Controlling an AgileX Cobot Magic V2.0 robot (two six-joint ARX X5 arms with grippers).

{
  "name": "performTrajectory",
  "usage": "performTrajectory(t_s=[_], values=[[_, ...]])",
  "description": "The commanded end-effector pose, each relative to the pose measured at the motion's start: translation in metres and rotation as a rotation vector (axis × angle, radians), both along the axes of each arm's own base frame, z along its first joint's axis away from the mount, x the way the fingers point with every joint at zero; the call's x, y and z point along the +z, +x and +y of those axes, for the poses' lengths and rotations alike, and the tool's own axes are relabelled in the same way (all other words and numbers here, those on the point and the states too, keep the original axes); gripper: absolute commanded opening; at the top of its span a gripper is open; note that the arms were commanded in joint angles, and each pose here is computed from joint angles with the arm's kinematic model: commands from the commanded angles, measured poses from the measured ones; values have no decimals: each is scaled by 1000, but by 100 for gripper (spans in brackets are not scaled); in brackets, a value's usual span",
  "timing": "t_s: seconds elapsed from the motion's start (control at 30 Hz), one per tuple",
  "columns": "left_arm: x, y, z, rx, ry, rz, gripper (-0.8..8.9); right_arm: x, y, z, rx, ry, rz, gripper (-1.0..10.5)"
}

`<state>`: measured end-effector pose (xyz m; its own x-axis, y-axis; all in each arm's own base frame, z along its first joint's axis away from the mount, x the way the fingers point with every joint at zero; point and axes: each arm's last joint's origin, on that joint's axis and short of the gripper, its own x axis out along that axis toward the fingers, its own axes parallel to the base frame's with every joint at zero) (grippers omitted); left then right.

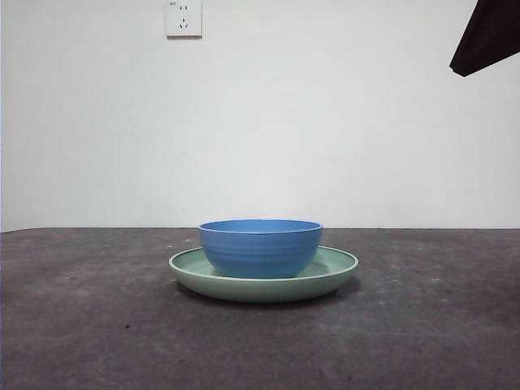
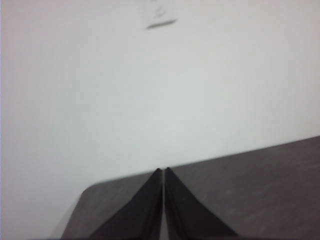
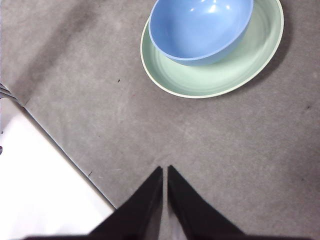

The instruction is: Pick up the blue bowl, put it on the green plate, put it on desk

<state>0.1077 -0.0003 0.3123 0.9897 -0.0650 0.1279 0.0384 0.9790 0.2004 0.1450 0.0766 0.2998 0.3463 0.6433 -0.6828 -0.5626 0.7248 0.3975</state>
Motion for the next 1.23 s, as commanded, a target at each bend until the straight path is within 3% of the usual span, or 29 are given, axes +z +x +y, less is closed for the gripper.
performTrajectory(t_s=[0.03,0.5,1.23], values=[[-24,-3,3,57,-10,21,8,5,2,2,15,5,-24,9],[-130,-8,3,65,-111,153,8,5,2,2,15,5,-25,9],[-163,-12,3,71,-142,311,8,5,2,2,15,5,-24,9]])
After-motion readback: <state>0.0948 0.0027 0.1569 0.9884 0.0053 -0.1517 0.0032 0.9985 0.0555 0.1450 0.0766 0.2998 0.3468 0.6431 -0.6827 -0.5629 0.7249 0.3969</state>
